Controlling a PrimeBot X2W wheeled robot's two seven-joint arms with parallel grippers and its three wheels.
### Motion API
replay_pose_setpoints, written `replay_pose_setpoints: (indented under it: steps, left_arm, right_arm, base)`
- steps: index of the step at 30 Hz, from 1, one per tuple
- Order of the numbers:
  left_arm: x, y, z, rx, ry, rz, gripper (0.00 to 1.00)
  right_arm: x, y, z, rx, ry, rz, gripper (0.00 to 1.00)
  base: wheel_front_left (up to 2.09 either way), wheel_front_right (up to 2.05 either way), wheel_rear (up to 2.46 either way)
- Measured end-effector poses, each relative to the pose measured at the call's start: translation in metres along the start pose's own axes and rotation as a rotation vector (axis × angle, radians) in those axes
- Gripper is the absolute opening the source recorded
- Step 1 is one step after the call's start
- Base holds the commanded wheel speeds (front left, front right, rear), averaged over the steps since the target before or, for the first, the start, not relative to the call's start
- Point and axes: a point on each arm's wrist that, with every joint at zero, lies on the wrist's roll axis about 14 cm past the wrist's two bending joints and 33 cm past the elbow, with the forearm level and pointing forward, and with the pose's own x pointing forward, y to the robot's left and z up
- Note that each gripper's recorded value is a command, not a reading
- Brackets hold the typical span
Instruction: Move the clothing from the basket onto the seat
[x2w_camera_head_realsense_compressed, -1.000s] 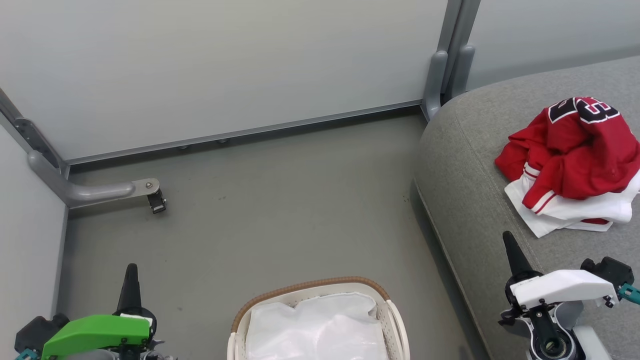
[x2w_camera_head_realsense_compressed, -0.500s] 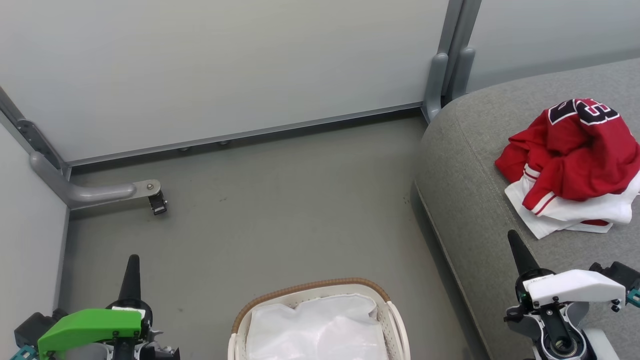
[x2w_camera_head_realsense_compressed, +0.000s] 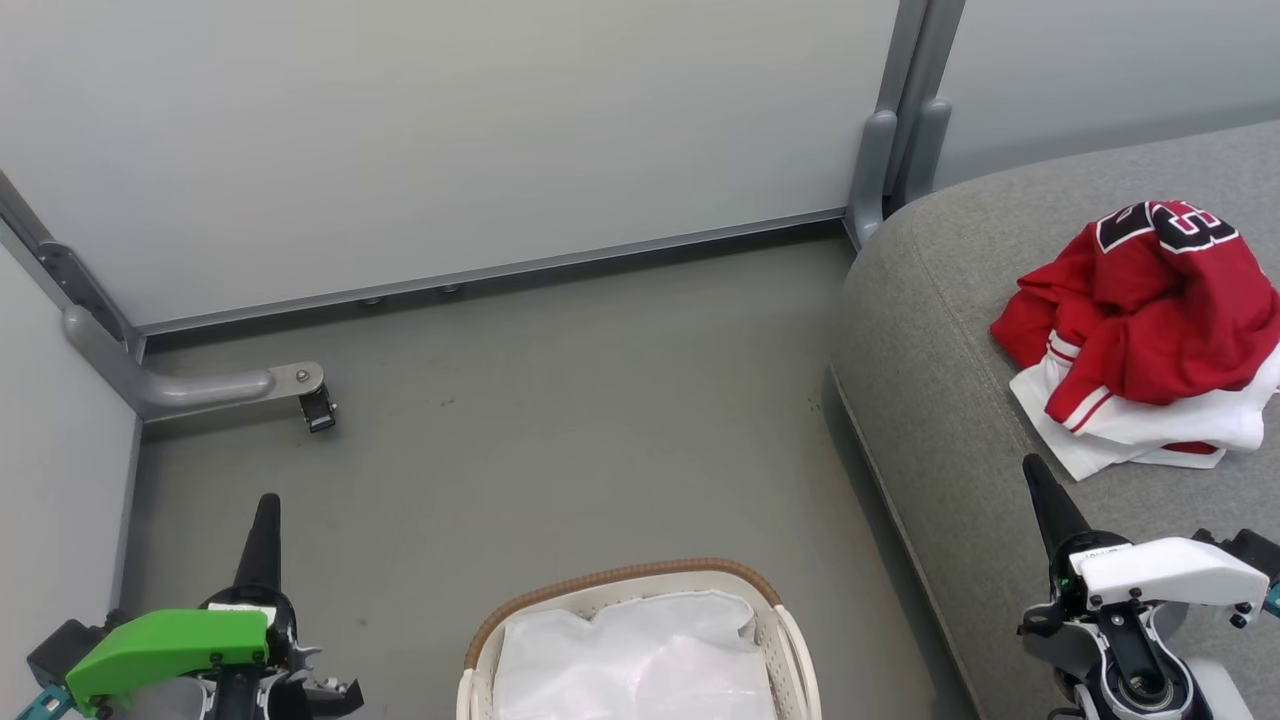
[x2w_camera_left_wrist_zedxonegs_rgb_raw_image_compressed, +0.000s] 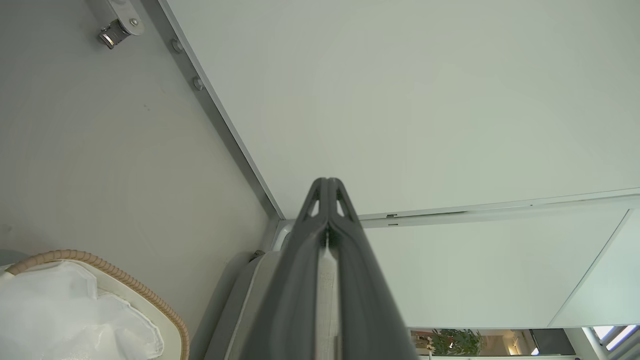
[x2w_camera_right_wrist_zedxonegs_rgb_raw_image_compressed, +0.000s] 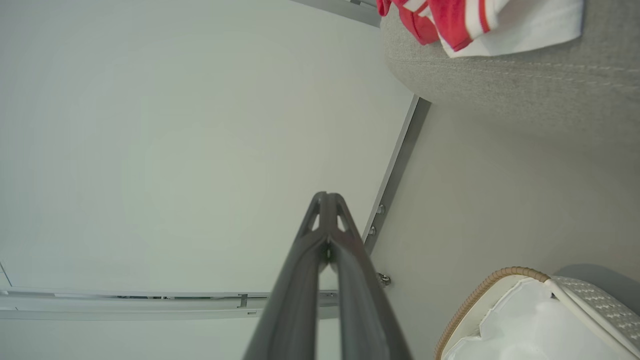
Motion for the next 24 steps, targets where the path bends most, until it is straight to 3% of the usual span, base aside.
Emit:
replay_pose_setpoints:
  steps: [24]
  left_arm:
    - [0.003,-0.019,0.001,-0.165,0.016,-0.066,0.0]
  right_arm:
    - [-0.002,0.01,0.008,0.175,-0.009,0.042,0.0]
  base:
    - [0.0,0.0,0.0]
